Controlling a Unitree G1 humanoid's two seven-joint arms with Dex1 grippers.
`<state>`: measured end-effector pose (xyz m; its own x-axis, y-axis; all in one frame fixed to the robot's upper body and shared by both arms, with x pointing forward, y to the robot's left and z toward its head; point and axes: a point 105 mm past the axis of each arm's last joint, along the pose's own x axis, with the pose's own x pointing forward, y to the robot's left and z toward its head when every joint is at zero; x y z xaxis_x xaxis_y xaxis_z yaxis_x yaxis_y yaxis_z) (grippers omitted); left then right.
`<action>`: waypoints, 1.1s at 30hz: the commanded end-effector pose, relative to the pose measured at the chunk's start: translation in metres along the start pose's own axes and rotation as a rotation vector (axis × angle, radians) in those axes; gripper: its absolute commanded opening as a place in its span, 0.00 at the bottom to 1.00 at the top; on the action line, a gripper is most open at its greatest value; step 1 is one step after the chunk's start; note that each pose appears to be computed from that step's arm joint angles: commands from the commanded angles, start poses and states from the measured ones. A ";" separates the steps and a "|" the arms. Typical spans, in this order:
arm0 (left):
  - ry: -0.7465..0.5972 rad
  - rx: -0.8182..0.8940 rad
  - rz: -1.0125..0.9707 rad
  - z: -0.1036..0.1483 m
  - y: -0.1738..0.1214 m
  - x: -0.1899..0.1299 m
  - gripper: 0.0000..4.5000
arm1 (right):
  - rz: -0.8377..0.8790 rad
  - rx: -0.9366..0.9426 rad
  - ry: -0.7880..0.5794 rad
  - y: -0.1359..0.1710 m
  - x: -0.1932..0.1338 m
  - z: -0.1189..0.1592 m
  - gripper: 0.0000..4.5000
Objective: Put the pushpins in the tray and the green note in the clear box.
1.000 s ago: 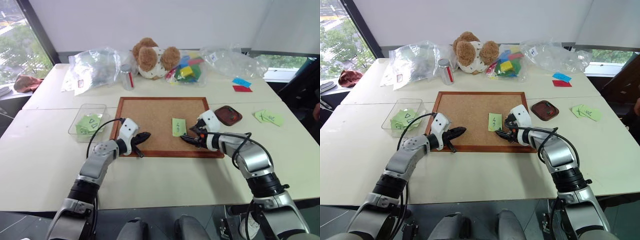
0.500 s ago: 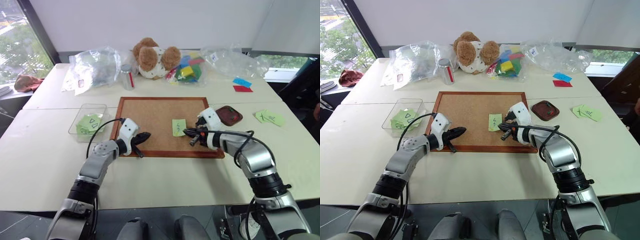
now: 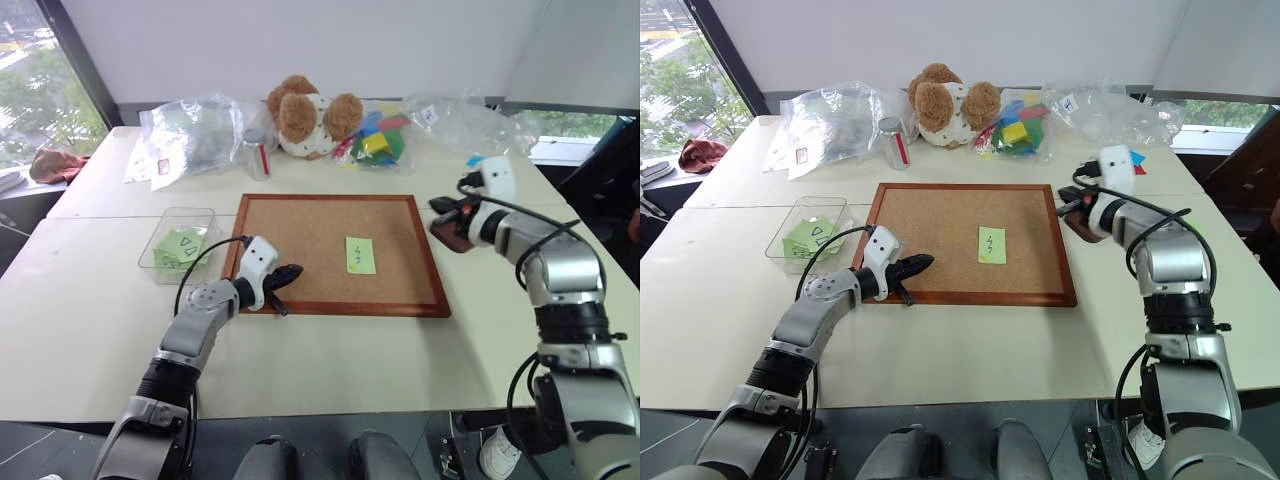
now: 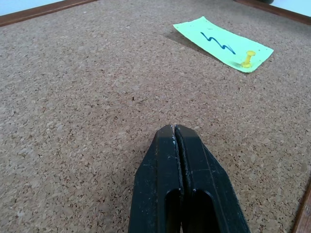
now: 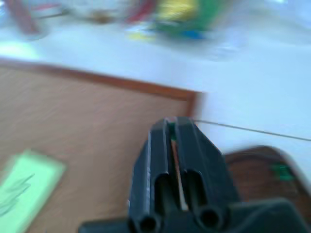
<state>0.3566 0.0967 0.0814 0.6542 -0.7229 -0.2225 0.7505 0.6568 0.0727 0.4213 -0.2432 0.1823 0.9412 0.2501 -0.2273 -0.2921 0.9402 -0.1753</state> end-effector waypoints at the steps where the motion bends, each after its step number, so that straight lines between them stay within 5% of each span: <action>1: 0.112 -0.044 -0.008 -0.033 -0.006 -0.001 0.00 | -0.050 -0.004 -0.002 -0.020 0.008 -0.005 0.01; 12: 0.111 -0.048 0.008 -0.035 -0.006 -0.006 0.00 | -0.064 0.056 0.068 -0.034 0.014 -0.041 0.01; 15: 0.111 -0.048 0.007 -0.035 -0.006 -0.005 0.00 | -0.068 0.055 0.079 -0.035 0.014 -0.046 0.21; 19: 0.109 -0.047 0.003 -0.034 -0.007 -0.003 0.00 | -0.072 0.067 0.065 -0.037 0.013 -0.042 0.62; 29: 0.115 -0.048 -0.006 -0.036 -0.009 -0.004 0.00 | -0.075 0.045 0.005 -0.046 0.006 -0.018 0.62; 33: 0.113 -0.049 -0.005 -0.035 -0.009 -0.004 0.00 | 0.056 0.009 -0.039 -0.021 0.003 0.003 0.62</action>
<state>0.3544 0.0973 0.0809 0.6626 -0.7158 -0.2205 0.7437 0.6636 0.0806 0.4328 -0.2764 0.1630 0.9354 0.2351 -0.2641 -0.2799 0.9487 -0.1471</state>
